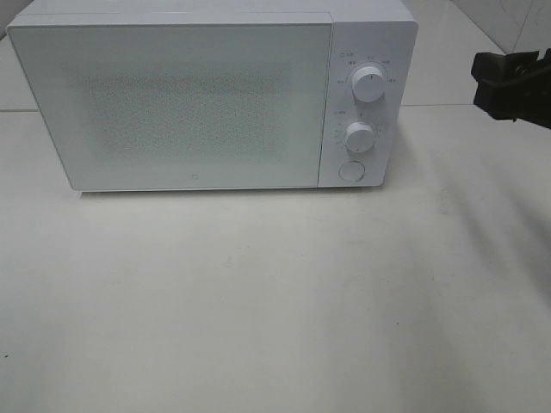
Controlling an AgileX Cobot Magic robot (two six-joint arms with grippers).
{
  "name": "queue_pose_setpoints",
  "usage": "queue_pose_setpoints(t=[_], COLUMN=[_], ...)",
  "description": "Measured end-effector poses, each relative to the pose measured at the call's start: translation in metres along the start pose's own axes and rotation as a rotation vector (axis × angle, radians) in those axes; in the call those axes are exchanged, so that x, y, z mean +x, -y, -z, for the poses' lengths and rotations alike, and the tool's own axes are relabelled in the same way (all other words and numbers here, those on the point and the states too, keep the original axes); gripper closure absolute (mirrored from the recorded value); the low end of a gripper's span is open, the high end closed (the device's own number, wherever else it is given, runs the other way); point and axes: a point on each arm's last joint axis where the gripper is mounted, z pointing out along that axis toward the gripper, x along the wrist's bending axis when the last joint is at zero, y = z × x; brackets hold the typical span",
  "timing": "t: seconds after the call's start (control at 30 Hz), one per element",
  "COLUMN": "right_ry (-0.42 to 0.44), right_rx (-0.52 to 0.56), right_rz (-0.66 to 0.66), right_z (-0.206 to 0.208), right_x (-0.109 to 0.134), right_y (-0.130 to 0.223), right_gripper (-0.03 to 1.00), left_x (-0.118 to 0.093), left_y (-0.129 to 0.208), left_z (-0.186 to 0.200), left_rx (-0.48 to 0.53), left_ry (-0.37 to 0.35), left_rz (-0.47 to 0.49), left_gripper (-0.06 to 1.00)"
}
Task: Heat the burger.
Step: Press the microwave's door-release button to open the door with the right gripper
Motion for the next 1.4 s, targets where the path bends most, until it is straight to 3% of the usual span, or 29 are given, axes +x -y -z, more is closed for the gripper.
queue_pose_setpoints(t=[0.17,0.6,0.87,1.4], right_ry=[0.034,0.057,0.060,0.036], right_rx=[-0.065,-0.040,0.081,0.122], right_rz=[0.025,0.057,0.095,0.098], right_z=[0.003,-0.002,0.000,0.004], right_x=[0.013,0.055,0.078,0.090], right_y=[0.015,0.052,0.090,0.103], right_gripper=[0.23,0.23,0.23,0.23], left_x=[0.000,0.000,0.000,0.000], left_y=[0.000,0.000,0.000,0.000], left_z=[0.000,0.000,0.000,0.000], left_rx=[0.000,0.000,0.000,0.000], left_ry=[0.000,0.000,0.000,0.000], left_rz=[0.000,0.000,0.000,0.000], left_gripper=[-0.02,-0.02,-0.02,-0.02])
